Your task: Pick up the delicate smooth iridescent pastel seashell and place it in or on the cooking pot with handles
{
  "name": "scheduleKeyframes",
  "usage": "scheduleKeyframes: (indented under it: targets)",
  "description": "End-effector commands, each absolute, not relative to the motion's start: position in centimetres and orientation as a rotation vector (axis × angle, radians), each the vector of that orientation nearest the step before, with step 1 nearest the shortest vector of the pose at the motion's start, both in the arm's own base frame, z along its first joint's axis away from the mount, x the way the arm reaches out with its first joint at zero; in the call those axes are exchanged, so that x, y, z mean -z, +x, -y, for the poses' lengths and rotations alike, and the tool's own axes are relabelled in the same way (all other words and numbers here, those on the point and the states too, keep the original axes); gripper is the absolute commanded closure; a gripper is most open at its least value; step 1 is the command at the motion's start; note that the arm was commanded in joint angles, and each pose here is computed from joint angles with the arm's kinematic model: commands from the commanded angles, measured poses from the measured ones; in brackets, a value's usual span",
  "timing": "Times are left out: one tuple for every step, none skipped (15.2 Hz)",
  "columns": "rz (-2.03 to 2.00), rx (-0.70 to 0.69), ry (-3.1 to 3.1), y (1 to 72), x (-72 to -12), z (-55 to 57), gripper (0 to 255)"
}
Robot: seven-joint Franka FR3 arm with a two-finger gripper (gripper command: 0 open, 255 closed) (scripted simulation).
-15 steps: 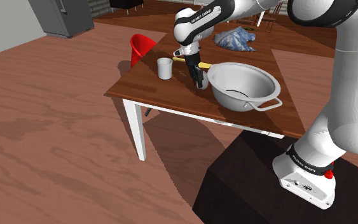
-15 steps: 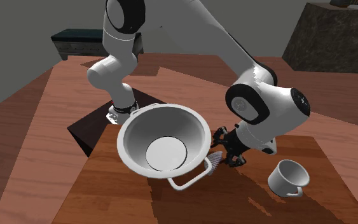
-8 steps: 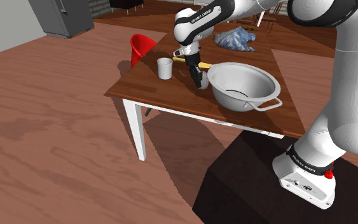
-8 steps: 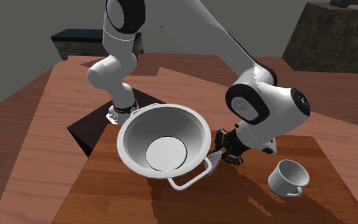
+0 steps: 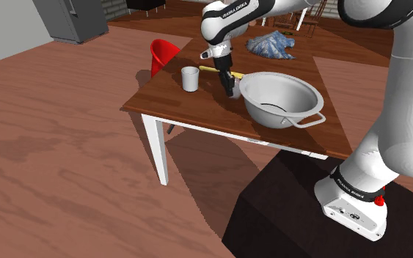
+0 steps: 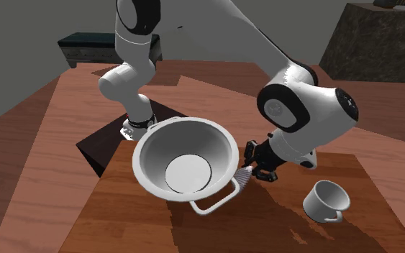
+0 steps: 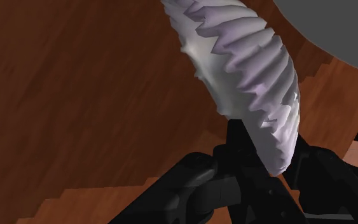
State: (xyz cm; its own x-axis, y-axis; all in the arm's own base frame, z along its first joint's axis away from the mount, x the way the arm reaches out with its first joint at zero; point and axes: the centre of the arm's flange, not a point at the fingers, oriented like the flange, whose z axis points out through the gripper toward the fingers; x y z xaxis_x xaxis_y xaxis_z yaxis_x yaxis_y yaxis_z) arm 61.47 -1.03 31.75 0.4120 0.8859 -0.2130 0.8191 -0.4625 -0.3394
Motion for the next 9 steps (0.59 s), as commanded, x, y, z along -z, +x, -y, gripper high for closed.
scheduleKeyframes:
  targets:
    - [1.516,-0.545,-2.482,61.5,-32.9,1.0,255]
    - [1.516,-0.545,-2.482,61.5,-33.4,1.0,255]
    - [1.516,-0.545,-2.482,61.5,-33.9,1.0,255]
    - [1.516,-0.545,-2.482,61.5,-34.4,1.0,255]
    - [1.516,-0.545,-2.482,61.5,-35.0,1.0,255]
    - [1.516,-0.545,-2.482,61.5,-35.5,1.0,255]
    - [1.516,-0.545,-2.482,61.5,-36.0,1.0,255]
    - [1.516,-0.545,-2.482,61.5,-36.5,1.0,255]
    - [1.516,-0.545,-2.482,61.5,-37.1,1.0,255]
